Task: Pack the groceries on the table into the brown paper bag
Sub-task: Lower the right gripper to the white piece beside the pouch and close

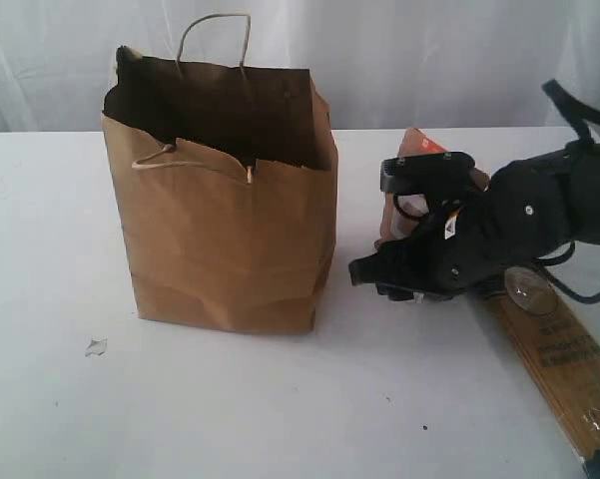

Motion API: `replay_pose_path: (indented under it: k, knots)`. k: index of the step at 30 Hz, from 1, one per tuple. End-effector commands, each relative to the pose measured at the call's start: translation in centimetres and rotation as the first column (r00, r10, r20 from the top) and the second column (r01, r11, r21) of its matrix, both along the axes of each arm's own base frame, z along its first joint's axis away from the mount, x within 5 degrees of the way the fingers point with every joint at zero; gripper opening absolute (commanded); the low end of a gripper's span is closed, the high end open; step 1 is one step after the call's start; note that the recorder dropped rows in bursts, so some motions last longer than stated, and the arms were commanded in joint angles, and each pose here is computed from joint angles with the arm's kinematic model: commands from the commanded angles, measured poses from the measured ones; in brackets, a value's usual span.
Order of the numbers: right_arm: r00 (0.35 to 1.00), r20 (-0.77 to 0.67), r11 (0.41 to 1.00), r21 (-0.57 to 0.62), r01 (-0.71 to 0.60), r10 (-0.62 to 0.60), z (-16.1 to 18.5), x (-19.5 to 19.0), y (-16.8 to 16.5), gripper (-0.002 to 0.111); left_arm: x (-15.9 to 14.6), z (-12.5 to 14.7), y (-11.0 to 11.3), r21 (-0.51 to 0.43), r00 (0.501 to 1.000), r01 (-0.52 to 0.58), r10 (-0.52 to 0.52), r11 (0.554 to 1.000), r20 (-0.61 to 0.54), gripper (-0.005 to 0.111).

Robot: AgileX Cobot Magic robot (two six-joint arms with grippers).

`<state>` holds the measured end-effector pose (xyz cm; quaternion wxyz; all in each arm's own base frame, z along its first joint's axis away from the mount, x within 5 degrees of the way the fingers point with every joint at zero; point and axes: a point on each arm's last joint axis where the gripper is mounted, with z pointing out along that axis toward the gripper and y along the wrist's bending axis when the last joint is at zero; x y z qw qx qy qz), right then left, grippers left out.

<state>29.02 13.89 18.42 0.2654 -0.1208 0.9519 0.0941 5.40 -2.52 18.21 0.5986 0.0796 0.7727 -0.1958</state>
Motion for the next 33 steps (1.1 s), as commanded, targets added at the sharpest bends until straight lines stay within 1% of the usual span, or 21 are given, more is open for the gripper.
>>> replay_pose_path:
  k: [1, 7, 9, 17, 21, 33]
  knots:
    - [1.000, -0.017, 1.000, -0.013, -0.008, 0.008, -1.2, 1.2, 0.3, 0.052, 0.0, 0.0, 0.0, -0.008, 1.000, 0.000, 0.001, 1.000, 0.003, 0.000]
    - [0.998, -0.066, 0.999, -0.033, -0.006, 0.004, -3.4, 1.8, 0.6, 0.052, 0.0, 0.0, 0.0, -0.008, 1.000, 0.000, 0.001, 1.000, 0.003, 0.000]
    - [0.998, -0.063, 0.999, -0.037, -0.010, 0.007, -3.7, 2.0, 0.7, 0.052, 0.0, 0.0, 0.0, -0.008, 1.000, 0.000, 0.001, 1.000, 0.003, 0.000]
    - [0.999, -0.040, 0.998, -0.068, 0.010, -0.012, -3.8, 2.9, -1.1, 0.052, 0.0, 0.0, 0.0, -0.008, 1.000, 0.000, 0.001, 1.000, 0.003, 0.000]
    - [0.999, -0.015, 0.998, -0.057, 0.032, -0.033, -3.6, 3.3, -1.7, 0.052, 0.0, 0.0, 0.0, -0.008, 1.000, 0.000, 0.001, 1.000, 0.003, 0.000]
    - [0.999, -0.020, 0.998, -0.059, 0.034, -0.035, -4.2, 4.4, -1.4, 0.052, 0.0, 0.0, 0.0, -0.008, 1.000, 0.000, 0.001, 1.000, 0.003, 0.000]
